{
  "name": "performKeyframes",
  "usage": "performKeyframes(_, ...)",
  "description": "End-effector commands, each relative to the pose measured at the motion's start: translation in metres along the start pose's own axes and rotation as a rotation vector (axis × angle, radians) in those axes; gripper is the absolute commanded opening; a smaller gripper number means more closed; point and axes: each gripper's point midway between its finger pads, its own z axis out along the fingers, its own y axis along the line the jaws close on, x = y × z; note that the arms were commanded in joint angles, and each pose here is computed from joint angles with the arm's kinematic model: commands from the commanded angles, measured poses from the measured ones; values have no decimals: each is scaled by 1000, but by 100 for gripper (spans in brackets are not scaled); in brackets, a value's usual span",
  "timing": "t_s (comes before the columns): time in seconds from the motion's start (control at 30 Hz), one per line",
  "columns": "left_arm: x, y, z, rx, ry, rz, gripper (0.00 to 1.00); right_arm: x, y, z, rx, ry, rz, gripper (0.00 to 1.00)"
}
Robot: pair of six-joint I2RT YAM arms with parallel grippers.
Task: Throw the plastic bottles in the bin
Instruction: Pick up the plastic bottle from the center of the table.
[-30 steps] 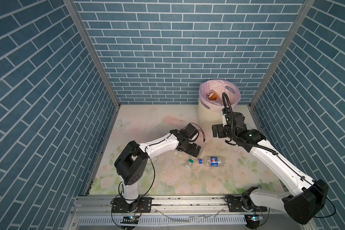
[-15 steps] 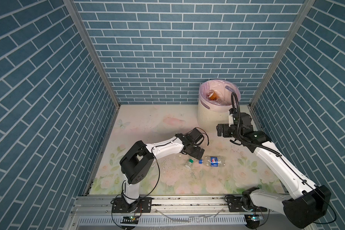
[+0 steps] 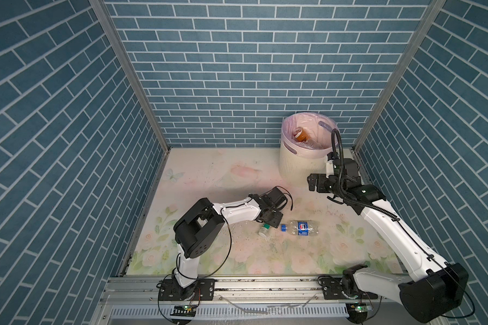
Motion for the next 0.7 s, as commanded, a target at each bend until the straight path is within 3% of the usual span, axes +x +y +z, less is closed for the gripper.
performKeyframes(0.0,-1,13,-4,5,-24,-14,60,6,1,2,-21,5,48,99)
performKeyframes(0.1,-8,22,-18,70,-76,-51,58,4,2,2,-31,3,64,99)
performKeyframes(0.33,-49,40,-75,297,-309,-139,59,-5,22,4,-143,-7,129,99)
performKeyframes(0.67,-109,24,-147,439,-591,-66,60,-46,68,8,-378,-63,256,99)
